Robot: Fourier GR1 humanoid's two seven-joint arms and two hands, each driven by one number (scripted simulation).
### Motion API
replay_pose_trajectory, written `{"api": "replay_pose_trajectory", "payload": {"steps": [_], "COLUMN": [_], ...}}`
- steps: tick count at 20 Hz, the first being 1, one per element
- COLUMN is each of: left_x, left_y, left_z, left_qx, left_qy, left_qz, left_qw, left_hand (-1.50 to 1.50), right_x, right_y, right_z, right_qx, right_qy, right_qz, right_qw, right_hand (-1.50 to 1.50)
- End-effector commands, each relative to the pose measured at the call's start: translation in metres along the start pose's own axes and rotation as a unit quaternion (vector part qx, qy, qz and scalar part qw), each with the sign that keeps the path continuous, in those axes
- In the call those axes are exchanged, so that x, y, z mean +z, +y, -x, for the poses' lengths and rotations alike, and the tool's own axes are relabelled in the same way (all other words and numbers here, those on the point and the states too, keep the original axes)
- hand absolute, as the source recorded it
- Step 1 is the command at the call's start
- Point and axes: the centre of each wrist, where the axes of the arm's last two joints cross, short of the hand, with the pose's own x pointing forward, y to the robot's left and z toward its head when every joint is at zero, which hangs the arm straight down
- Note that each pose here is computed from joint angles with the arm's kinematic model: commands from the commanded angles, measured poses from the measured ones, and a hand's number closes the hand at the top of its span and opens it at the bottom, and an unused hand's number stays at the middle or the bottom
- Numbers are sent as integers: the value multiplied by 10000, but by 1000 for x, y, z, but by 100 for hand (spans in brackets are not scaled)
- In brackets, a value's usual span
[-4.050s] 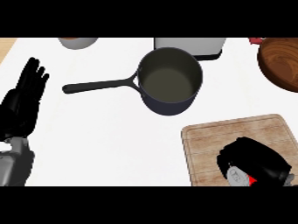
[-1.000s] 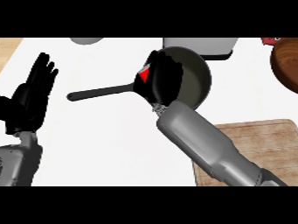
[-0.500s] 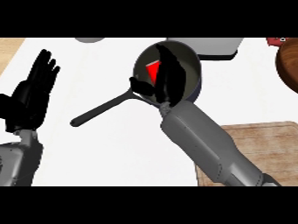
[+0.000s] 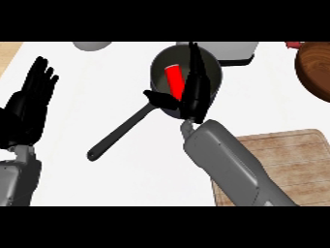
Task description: Pick the can from the cutting board and place it in the pot
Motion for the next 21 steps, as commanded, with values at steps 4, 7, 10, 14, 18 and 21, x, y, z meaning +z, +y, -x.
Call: {"api": "replay_pose_trajectory", "payload": {"steps": [4, 7, 10, 14, 18, 21], "left_x": [11, 13, 17, 11, 1, -1], "left_y": [14, 42, 16, 19, 11, 4], "left_z": [-8, -8, 1, 4, 17, 4], "left_qx": [-22, -17, -56, -47, 108, -34], "left_qy": [117, 89, 215, 85, 176, 159], "left_qz": [-114, -176, -190, -216, -189, -161], "left_qw": [9999, 9998, 9996, 9997, 9996, 9997], "left_hand": [0, 0, 0, 0, 0, 0], "right_x": [-12, -2, 11, 17, 23, 27], "right_y": [-54, -57, -92, -110, -136, -117], "right_z": [21, 23, 58, 64, 58, 51], "right_qx": [-598, -539, -709, -605, -531, -611], "right_qy": [33, 43, -34, 39, 53, 44], "right_qz": [32, -114, -276, -234, -352, -253], "right_qw": [9982, 9985, 9971, 9979, 9980, 9978], "right_hand": [-150, -150, -150, -150, -150, -150]}}
